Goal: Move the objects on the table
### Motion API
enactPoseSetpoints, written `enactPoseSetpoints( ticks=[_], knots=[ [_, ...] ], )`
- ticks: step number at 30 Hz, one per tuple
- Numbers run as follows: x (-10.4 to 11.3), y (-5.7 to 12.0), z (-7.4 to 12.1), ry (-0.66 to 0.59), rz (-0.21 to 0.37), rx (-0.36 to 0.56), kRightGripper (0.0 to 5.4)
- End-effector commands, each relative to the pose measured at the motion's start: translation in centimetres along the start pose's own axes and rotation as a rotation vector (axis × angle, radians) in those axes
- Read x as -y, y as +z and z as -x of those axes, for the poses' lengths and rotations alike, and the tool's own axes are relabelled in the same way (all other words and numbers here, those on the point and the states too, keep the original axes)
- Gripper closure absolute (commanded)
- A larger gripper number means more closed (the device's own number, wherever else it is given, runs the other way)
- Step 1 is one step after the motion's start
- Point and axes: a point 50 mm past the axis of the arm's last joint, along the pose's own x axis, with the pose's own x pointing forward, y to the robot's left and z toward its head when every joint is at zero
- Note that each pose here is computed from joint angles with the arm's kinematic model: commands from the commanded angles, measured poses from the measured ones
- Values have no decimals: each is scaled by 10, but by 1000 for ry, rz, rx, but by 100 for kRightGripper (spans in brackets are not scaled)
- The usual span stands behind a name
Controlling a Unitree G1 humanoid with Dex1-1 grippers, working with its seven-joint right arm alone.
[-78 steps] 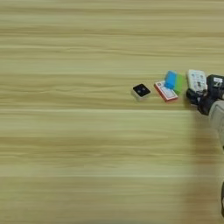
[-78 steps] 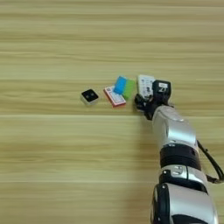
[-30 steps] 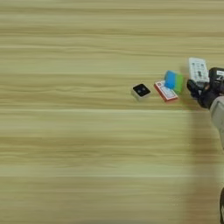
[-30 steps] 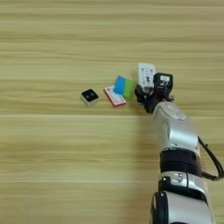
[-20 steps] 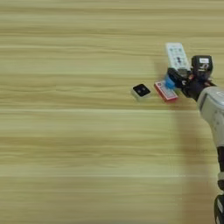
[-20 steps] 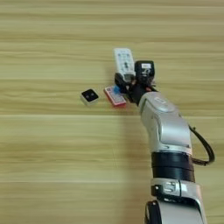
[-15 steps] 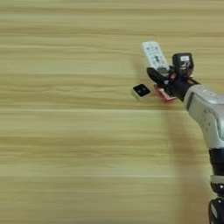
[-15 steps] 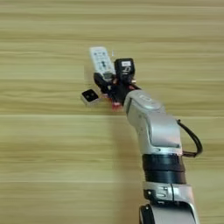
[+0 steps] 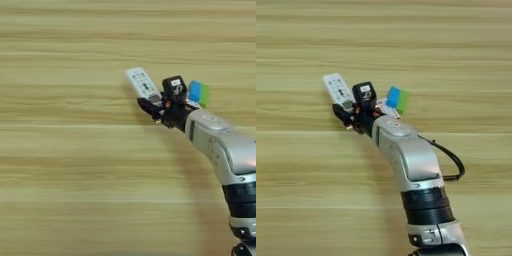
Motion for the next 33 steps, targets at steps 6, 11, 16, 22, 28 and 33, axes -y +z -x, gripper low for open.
enactPoseSetpoints(
  ticks=[6, 11, 16, 22, 28, 33],
  knots=[
    [-10, 16, -4, 32, 81, 58, 251],
    [-10, 8, -9, 32, 82, 21, 251],
    [-8, 1, -15, 25, 77, -12, 251],
    [-7, -4, -19, 16, 87, -29, 251],
    [-5, -6, -20, 16, 89, -35, 251],
    [-5, -7, -21, 17, 89, -42, 251]
  ],
)
